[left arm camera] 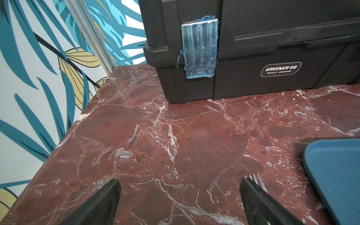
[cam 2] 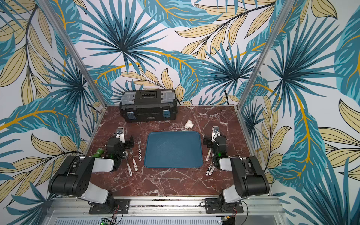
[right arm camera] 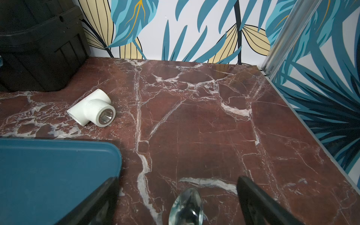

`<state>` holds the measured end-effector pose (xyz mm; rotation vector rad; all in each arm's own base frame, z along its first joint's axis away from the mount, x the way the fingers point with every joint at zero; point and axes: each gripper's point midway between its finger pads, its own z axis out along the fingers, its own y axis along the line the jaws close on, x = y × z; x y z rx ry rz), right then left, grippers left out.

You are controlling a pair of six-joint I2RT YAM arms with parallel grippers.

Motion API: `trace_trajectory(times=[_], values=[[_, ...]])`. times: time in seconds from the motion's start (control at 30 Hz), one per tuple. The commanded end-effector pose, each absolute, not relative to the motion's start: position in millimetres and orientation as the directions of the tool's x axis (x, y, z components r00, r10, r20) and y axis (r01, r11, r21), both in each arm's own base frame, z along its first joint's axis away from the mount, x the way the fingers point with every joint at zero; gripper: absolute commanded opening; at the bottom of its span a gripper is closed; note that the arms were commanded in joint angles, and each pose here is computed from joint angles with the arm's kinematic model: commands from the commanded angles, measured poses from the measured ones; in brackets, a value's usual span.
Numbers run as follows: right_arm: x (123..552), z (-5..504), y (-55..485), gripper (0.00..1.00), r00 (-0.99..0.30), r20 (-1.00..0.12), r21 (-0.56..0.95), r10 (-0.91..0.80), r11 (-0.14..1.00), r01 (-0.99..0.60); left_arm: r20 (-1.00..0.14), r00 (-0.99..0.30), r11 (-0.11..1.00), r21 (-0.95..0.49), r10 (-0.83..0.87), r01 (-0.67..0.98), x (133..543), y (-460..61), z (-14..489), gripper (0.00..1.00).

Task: Set the spoon and fork side by side
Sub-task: Pick up the fork at the center of the board.

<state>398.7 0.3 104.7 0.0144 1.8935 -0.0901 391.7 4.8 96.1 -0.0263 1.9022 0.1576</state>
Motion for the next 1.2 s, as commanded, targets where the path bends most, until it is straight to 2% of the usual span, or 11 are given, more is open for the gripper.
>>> trace_trajectory(times=[0.0,0.87,0.9,1.0,1.1,1.17], values=[[400,109,-2,0.99,-0.31,-0.951,-0.044,-0.021,0.997,0.068,-0.956,-0.286,0.991,0.092,0.061,-0.094,402,4,115,1.0],[400,111,-9,0.99,-0.307,-0.952,-0.042,-0.007,0.993,0.109,-0.96,-0.272,0.991,0.092,0.062,-0.097,402,4,120,1.0],[402,116,-13,1.0,-0.296,-0.955,-0.05,-0.008,0.99,0.132,-0.966,-0.252,0.989,0.093,0.062,-0.113,402,6,129,1.0],[402,150,-33,0.99,-0.384,-0.922,-0.07,0.038,0.962,0.263,-0.941,-0.336,0.98,0.109,0.047,-0.167,396,15,163,1.0],[391,202,-51,1.0,-0.417,-0.882,0.005,0.217,0.892,0.453,-0.941,-0.338,0.975,0.09,0.017,-0.202,384,13,226,1.0],[370,212,-58,0.99,-0.449,-0.817,0.055,0.362,0.824,0.564,-0.95,-0.302,0.97,0.004,-0.073,-0.245,369,10,269,1.0]])
